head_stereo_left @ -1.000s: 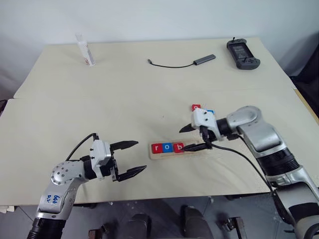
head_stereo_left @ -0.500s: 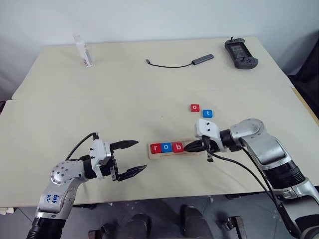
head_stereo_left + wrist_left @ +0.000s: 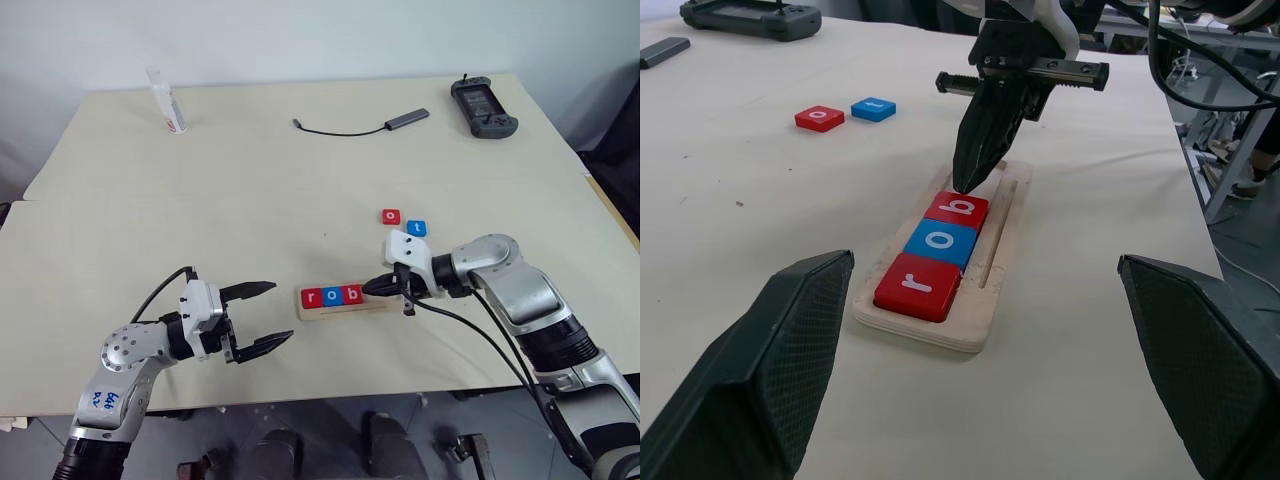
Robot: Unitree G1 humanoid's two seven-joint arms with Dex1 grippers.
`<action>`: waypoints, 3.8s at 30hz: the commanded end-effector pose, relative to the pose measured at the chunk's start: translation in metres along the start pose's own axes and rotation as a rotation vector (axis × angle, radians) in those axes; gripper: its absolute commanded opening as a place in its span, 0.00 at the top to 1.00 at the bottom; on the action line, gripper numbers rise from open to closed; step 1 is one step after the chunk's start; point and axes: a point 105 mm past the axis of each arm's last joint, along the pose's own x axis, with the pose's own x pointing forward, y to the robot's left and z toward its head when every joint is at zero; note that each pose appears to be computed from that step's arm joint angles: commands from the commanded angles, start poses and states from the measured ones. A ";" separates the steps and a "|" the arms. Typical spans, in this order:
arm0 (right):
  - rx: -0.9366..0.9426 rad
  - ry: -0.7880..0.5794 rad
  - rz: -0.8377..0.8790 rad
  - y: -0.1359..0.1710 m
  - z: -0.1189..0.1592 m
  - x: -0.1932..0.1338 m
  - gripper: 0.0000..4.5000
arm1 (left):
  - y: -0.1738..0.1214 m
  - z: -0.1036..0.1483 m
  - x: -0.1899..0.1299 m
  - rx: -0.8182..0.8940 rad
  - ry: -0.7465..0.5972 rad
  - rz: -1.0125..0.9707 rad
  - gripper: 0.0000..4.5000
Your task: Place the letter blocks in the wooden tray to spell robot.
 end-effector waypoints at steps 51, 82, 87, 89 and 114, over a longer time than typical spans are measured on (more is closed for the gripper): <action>0.393 -0.167 -0.795 -0.076 -0.017 -0.076 0.00 | 0.025 0.010 0.014 0.041 -0.065 0.018 0.00; 0.611 -0.088 -0.860 -0.125 0.004 0.010 0.52 | 0.022 0.012 0.010 0.050 -0.066 0.075 0.00; 0.554 -0.168 -0.862 -0.126 0.022 -0.001 0.68 | 0.022 0.012 0.015 0.046 -0.076 0.057 0.00; 0.522 -0.210 -0.875 -0.126 0.031 -0.012 0.68 | 0.022 0.012 0.019 0.040 -0.082 0.042 0.00; 0.724 0.016 -0.982 0.029 -0.047 -0.071 0.52 | 0.014 0.018 0.040 0.023 -0.097 -0.272 0.00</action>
